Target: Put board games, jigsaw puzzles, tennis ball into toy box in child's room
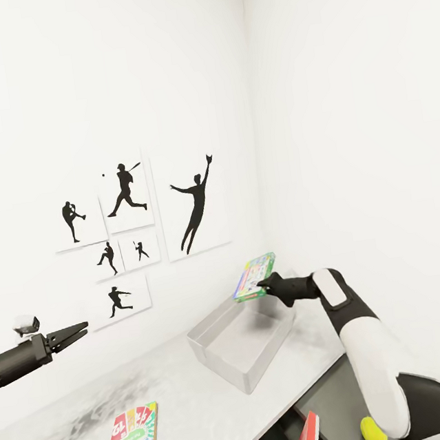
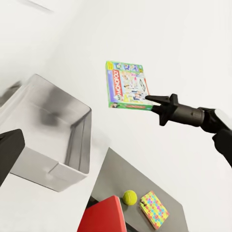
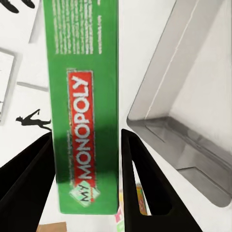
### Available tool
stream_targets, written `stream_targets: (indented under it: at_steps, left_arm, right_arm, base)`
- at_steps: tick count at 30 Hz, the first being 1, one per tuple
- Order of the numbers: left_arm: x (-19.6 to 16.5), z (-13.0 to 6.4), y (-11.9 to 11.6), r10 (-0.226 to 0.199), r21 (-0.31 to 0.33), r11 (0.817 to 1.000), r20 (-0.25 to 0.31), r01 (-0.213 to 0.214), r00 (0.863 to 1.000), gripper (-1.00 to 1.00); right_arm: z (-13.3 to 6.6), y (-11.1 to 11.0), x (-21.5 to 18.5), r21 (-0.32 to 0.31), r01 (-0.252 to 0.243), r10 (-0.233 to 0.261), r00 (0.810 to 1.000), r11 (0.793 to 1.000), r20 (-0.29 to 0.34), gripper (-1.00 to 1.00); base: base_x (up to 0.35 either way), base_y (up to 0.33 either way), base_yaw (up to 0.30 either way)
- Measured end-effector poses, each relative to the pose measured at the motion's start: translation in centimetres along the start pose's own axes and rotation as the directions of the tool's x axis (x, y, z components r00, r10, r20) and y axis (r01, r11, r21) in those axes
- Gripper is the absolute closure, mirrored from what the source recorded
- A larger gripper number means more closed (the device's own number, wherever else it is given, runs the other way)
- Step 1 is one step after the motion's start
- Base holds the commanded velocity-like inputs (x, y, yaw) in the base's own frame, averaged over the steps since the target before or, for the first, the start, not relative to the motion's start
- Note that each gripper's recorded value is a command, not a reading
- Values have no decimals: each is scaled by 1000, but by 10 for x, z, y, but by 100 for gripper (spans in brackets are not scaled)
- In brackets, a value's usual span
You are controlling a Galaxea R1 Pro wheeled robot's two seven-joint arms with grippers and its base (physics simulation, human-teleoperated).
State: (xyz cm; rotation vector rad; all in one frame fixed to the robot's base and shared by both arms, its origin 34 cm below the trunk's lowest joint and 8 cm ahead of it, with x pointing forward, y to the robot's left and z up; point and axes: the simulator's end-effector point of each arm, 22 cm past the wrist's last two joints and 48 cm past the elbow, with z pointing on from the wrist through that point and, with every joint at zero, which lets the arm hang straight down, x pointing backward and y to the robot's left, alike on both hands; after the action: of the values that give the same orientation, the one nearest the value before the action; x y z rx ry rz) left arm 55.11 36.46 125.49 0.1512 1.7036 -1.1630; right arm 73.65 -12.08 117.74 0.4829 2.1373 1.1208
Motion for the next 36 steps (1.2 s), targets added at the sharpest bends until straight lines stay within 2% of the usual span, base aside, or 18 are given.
stream_targets:
  at_steps: [6,10,15,17,19,23,36]
  left_arm:
    - [1,1,0,-2,1,1000,-1,2,1000,-100]
    - [2,2,2,-5,0,1000,-3,5,1000,-100]
    - [4,3,5,-11,-3,1000,-7,11,1000,-100]
    - [4,4,6,-14,-5,1000,-8,14,1000,-100]
    - [5,4,8,-17,-6,1000,-10,16,1000,-100]
    - [7,5,11,-21,-9,1000,-13,21,1000,-100]
    - [12,9,19,-38,-18,999,-24,38,999,-100]
  right_arm:
    - [-2,-4,-3,-14,-46,46,999,999,9,100]
    - [4,-14,5,-1,-69,69,998,998,-12,100]
    - [14,-27,20,29,-94,95,994,995,-51,100]
    - [16,-36,22,65,-94,98,994,993,-56,100]
    - [16,-48,21,108,-114,119,992,988,-47,100]
    - [15,-57,18,116,-161,165,986,980,-31,100]
    - [22,-64,15,122,-173,178,984,977,-27,100]
  base:
    - [0,0,0]
    - [0,0,0]
    - [0,0,0]
    - [0,0,0]
    - [0,0,0]
    - [0,0,0]
    - [0,0,0]
